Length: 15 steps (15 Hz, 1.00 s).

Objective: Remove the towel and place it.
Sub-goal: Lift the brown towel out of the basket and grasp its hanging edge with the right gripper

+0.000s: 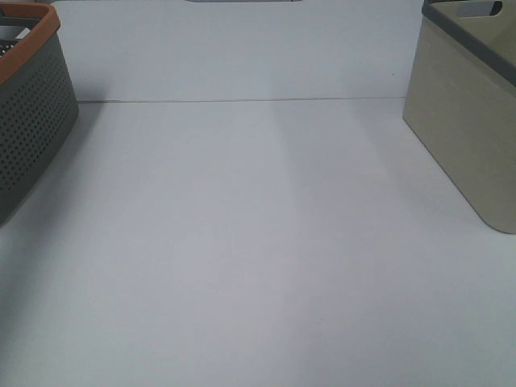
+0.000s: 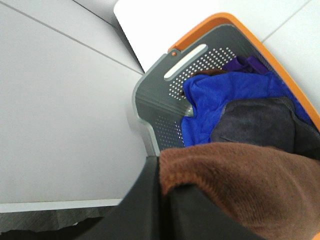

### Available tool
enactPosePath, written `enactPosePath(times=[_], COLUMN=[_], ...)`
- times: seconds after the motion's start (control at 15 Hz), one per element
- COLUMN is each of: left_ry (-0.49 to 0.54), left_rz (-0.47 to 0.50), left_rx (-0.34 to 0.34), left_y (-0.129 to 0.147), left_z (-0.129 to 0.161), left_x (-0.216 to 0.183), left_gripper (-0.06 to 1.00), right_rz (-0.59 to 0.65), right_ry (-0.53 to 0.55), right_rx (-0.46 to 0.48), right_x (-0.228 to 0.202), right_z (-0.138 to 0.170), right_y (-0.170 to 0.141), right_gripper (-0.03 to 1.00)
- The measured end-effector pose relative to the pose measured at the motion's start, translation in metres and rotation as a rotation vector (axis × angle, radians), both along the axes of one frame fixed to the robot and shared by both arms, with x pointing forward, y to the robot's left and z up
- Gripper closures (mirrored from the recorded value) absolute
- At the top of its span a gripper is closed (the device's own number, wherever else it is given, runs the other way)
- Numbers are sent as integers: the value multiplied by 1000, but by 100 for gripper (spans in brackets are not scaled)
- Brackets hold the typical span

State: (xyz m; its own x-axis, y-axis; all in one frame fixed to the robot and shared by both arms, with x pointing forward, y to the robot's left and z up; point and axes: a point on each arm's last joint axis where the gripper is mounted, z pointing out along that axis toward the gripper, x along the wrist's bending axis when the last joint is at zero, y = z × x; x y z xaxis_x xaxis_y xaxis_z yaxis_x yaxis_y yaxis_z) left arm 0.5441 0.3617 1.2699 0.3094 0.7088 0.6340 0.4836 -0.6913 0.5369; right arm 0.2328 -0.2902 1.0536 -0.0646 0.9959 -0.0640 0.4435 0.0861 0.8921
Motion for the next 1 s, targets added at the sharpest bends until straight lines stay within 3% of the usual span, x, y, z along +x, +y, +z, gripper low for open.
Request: enactPosePath(times=[0.2,0.33,0.6,0.87,1.0], left_ry=[-82,-162,-230,-296,-146], left_rz=[6,-62,-197,-177,-99], left_rx=[-50,-111,-121,3,83], left_y=[-9,-41,-93,-140,-168], left_z=[14,32,46,51,19], left_x=[-7,-14,-19,-14,11], left_gripper=[94,94,94,94,94], right_rz=[0,0,0,0,1], right_ry=[0,0,0,0,0], right_rx=[0,0,0,0,1], right_x=[0,0,0,0,0], right_z=[0,0,0,0,0], right_y=[0,0,0,0,0], right_gripper=[37,37,37,37,37])
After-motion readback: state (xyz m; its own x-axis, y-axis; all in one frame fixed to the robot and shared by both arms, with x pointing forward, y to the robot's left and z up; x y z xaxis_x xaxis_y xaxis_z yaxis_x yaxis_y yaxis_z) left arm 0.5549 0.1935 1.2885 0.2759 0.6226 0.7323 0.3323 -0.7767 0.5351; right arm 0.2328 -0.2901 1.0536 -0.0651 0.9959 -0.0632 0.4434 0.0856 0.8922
